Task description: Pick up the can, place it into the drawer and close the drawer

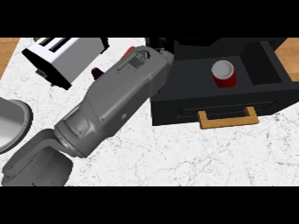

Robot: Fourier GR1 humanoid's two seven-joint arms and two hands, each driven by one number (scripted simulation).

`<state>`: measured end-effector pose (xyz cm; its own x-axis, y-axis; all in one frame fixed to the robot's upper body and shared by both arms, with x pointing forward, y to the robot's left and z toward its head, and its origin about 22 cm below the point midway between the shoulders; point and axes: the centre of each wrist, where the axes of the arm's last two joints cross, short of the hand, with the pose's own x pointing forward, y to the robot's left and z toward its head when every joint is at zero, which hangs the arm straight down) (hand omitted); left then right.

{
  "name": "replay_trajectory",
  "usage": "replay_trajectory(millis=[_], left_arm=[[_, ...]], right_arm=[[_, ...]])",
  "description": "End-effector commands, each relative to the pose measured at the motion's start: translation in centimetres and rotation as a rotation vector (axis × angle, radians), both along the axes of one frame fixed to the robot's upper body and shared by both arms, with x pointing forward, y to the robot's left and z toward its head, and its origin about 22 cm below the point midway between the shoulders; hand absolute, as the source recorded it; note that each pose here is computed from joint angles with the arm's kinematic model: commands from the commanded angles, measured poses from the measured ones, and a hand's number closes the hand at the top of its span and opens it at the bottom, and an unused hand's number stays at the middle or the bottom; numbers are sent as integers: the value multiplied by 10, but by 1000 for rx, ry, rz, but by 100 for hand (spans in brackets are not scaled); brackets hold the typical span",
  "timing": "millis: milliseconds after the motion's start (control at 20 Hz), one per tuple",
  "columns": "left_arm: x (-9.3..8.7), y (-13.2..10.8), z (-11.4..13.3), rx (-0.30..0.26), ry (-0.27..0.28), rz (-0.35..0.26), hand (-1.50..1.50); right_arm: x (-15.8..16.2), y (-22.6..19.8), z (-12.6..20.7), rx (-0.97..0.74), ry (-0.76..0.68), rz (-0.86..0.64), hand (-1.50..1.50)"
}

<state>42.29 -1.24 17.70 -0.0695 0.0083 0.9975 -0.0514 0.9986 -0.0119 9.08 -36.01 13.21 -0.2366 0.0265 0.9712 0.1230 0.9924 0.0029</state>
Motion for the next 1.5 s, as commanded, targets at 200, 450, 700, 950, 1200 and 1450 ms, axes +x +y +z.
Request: replay_trajectory(millis=[200,450,700,950,1200,1450], left_arm=[[-5,-2,-11,-3,1,44,-150],[-2,0,-10,-25,-21,33,-150],[-3,-2,-3,-84,-42,20,-150],[-10,-8,-7,-60,-104,5,-150],[-6,-10,9,-74,-146,8,-150],[-6,-10,9,-110,-104,1,-150]], right_arm=[[7,-6,-9,14,-8,-2,-150],[14,0,13,-42,-53,-3,-150],[5,3,33,-350,-148,2,-150],[21,28,44,-430,-232,24,-150],[44,44,46,-548,-249,35,-150],[62,73,41,-673,-244,51,-150]])
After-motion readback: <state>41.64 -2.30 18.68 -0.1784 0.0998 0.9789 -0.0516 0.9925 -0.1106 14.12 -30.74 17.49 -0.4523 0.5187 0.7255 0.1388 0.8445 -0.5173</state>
